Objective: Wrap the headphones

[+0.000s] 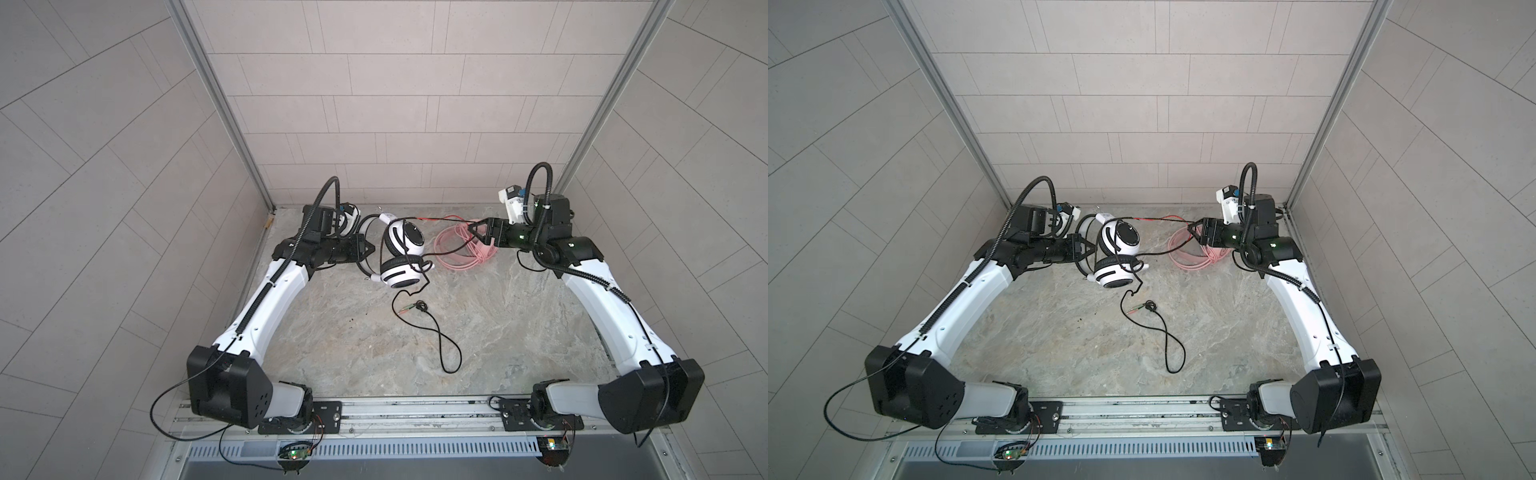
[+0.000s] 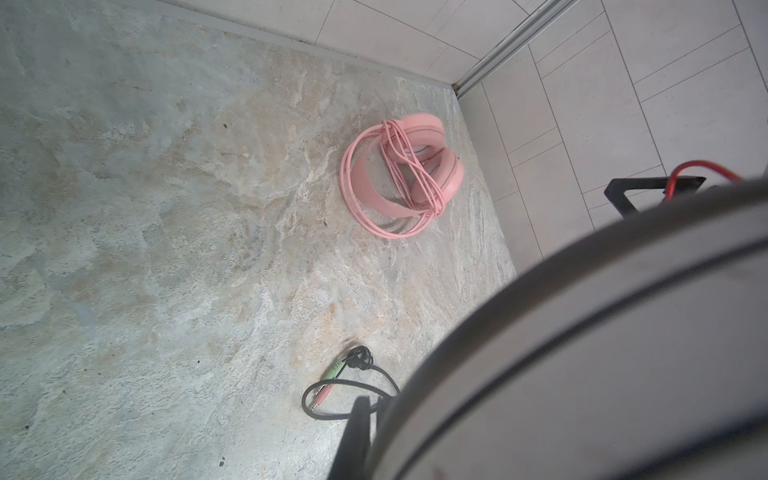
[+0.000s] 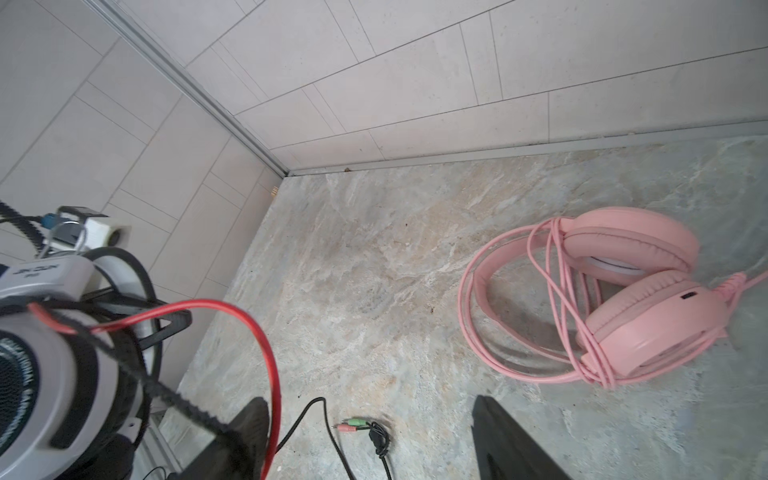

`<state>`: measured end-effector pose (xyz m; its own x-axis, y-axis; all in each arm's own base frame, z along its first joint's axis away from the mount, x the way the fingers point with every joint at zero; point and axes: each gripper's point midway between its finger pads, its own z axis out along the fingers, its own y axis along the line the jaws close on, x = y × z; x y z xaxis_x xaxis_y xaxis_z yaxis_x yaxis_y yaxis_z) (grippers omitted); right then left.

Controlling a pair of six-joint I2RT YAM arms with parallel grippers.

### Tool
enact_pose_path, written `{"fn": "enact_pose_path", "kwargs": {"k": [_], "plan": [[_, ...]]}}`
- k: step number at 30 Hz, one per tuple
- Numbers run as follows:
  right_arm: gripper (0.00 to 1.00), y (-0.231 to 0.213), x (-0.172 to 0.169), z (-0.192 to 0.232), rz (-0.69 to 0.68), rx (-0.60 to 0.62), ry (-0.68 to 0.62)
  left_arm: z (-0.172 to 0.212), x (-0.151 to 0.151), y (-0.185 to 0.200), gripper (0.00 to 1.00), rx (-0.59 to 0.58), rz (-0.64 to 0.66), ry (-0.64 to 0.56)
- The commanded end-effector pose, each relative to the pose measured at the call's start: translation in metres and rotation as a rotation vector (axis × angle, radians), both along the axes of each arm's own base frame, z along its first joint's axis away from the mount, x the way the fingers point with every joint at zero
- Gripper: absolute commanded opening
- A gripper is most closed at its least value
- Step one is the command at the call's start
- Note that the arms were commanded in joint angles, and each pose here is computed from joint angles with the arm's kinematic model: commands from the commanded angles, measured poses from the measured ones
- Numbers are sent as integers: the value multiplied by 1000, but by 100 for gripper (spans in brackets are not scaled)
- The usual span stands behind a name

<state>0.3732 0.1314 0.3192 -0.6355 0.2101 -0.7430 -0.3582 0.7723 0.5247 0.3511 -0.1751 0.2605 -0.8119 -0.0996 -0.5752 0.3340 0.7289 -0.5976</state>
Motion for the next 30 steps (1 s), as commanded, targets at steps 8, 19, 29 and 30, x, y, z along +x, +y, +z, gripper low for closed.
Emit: {"fn": "enact_pose_path", "kwargs": {"k": [8, 19, 29, 30], "plan": [[78, 39, -25, 37, 179, 263, -119, 25, 8, -5, 0, -57, -9, -14], [71, 82, -62, 15, 290, 63, -154, 23, 22, 9, 0, -27, 77, 13], [68, 130, -105, -32, 414, 110, -175, 25, 32, 11, 0, -19, 103, 33], [68, 133, -103, -36, 411, 96, -179, 26, 31, 10, 0, -23, 100, 32]]}}
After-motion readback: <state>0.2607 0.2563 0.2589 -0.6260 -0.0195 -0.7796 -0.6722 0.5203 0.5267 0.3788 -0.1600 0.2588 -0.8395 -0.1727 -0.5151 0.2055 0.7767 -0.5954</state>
